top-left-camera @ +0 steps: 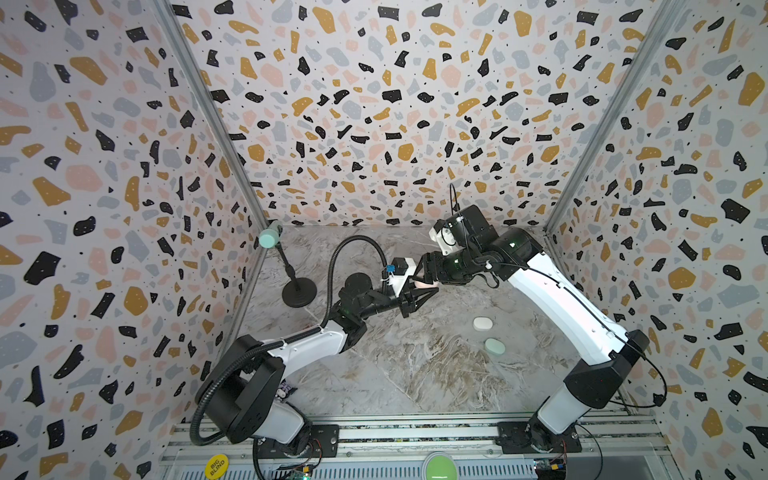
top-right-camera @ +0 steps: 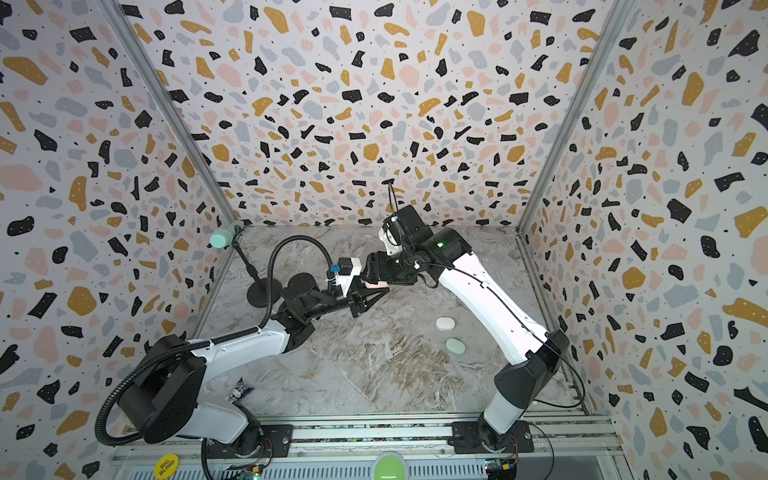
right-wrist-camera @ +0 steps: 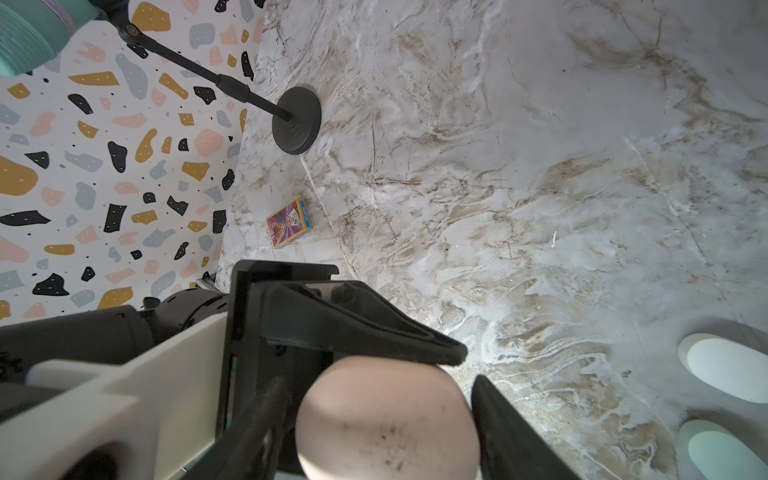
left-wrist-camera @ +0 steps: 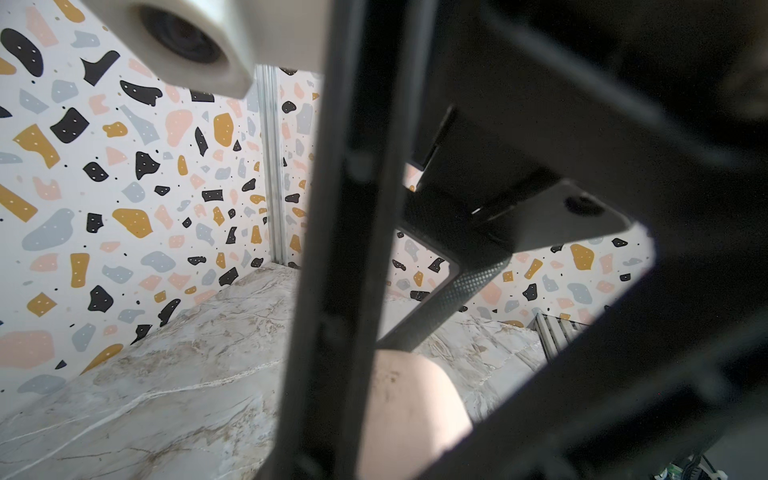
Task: Insert the wireless bluetooth earbuds into the charging case
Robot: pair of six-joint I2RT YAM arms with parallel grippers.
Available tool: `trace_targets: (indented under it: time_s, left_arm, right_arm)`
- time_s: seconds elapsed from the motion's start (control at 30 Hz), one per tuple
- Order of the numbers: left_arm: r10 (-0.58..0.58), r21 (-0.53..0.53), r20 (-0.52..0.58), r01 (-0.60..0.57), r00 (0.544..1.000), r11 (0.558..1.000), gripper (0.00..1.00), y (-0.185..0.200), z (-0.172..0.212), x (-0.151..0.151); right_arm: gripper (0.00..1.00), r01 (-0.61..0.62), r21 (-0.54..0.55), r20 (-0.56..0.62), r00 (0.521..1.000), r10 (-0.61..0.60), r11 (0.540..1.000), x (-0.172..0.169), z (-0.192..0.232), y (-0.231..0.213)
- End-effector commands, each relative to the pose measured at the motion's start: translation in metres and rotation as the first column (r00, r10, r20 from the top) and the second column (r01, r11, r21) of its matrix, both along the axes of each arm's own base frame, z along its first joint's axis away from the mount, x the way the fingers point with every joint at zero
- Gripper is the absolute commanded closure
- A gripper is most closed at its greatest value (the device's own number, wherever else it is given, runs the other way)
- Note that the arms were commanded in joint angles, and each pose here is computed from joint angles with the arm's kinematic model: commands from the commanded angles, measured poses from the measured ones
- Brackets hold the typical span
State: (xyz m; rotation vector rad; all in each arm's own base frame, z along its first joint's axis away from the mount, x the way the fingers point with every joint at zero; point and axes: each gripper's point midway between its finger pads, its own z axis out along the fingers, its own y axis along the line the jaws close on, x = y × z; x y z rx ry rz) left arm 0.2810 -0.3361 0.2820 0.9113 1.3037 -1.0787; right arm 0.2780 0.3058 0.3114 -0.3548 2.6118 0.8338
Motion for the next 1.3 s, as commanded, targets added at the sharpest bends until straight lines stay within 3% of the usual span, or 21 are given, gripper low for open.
trace_targets:
  time_s: [0.0,0.67,1.1,1.23,1.27]
  left_arm:
    - [-0.012,-0.051,0.096,0.017,0.995,0.999,0.92,0.002,0.027,-0.008]
    - [-0.009,-0.053,0.106,0.015,0.994,0.998,0.92,0.003,0.03,-0.009]
    - [-0.002,-0.042,0.102,0.006,0.995,0.999,0.92,0.003,0.027,-0.008]
    - [0.0,-0.033,0.094,0.003,0.996,0.999,0.85,0.002,0.025,-0.006]
    - [0.002,-0.026,0.084,0.0,0.996,1.0,0.77,0.002,0.022,-0.005]
  right_arm:
    - [0.28,-0.033,-0.007,-0.007,0.999,0.033,0.999,-0.012,0.008,0.0]
    - [0.25,-0.013,-0.06,-0.032,0.999,0.011,0.998,-0.007,0.0,-0.002]
    - [0.45,-0.017,-0.043,-0.028,0.999,0.015,0.999,-0.005,0.001,0.002]
    - [0.47,0.003,-0.053,-0.008,1.0,-0.003,0.999,-0.002,0.004,-0.003]
    - [0.47,0.009,-0.059,-0.003,1.0,-0.009,0.998,0.0,0.004,-0.006]
